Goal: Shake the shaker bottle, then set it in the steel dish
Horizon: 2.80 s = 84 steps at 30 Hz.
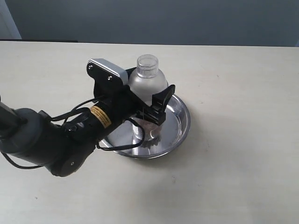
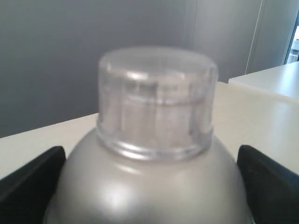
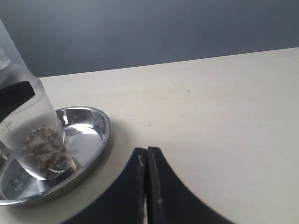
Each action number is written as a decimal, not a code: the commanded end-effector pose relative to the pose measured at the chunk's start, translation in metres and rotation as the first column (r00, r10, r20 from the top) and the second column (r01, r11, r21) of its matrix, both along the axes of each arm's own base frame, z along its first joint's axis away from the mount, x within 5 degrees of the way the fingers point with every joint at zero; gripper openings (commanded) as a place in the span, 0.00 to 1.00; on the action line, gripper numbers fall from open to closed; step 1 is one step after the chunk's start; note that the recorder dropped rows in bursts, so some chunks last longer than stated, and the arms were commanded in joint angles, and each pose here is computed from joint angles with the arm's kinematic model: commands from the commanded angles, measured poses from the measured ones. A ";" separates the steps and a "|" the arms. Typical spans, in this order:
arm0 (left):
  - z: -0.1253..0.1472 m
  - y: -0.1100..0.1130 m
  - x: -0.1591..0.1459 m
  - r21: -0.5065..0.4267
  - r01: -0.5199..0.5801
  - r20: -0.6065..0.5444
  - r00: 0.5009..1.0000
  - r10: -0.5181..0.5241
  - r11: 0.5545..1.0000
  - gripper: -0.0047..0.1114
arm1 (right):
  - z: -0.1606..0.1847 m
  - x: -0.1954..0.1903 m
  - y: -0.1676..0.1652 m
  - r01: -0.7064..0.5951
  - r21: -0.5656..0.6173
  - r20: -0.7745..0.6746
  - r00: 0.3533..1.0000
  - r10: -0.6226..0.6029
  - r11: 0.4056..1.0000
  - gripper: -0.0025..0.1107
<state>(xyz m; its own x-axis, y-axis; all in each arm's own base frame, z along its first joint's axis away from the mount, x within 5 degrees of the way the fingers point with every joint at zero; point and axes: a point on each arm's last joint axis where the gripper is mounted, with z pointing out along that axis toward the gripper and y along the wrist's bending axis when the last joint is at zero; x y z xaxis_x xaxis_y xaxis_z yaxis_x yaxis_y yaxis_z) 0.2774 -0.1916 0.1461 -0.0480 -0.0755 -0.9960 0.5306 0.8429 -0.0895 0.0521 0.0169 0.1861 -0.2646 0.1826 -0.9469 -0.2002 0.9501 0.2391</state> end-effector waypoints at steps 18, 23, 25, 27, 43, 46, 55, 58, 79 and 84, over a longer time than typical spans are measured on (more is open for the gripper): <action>0.113 0.024 -0.022 0.063 -0.118 0.314 0.945 0.092 0.991 0.19 | 0.000 0.000 0.000 0.001 -0.001 0.010 1.000 -0.001 1.000 0.02; 0.155 0.051 -0.047 0.007 -0.167 0.154 0.974 0.164 0.986 0.04 | 0.000 0.000 0.000 0.001 -0.001 0.010 1.000 -0.001 1.000 0.02; 0.165 0.060 -0.063 0.085 -0.139 0.079 0.988 0.132 0.987 0.04 | 0.000 0.000 0.000 0.001 -0.001 0.010 1.000 -0.001 1.000 0.02; 0.171 0.064 -0.078 0.139 -0.082 0.041 0.996 0.077 0.987 0.04 | 0.000 0.000 0.000 0.001 -0.001 0.010 1.000 -0.001 1.000 0.02; 0.188 0.118 -0.162 0.173 -0.043 0.194 0.981 0.009 0.984 0.04 | 0.000 0.000 0.000 0.001 -0.001 0.010 1.000 -0.001 1.000 0.02; 0.173 0.121 -0.167 0.227 -0.052 0.208 0.978 0.003 0.973 0.04 | 0.000 0.000 0.000 0.001 -0.001 0.010 1.000 -0.001 1.000 0.02; 0.173 0.125 -0.172 0.188 -0.051 0.205 0.979 0.011 0.981 0.04 | 0.000 0.000 0.000 0.001 -0.001 0.010 1.000 -0.001 1.000 0.02; 0.172 0.125 -0.172 0.189 -0.047 0.196 0.980 0.009 0.981 0.04 | 0.000 0.000 0.000 0.001 -0.001 0.010 1.000 -0.001 1.000 0.02; 0.075 0.176 -0.229 0.081 -0.436 -0.123 0.888 0.443 0.896 0.04 | 0.000 0.000 0.000 0.002 -0.006 0.011 1.000 -0.002 1.000 0.02; 0.072 0.175 -0.229 0.083 -0.433 -0.164 0.882 0.441 0.897 0.04 | 0.000 0.000 0.000 0.002 -0.006 0.011 1.000 -0.002 1.000 0.02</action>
<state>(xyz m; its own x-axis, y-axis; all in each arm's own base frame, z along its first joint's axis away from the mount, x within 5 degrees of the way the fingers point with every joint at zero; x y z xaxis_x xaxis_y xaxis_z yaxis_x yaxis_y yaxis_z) 0.0486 -0.0155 0.2188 -0.1871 -0.0626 -0.9803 0.0839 0.9933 -0.0794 0.0521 0.0169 0.1861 -0.2642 0.1809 -0.9473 -0.2007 0.9504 0.2375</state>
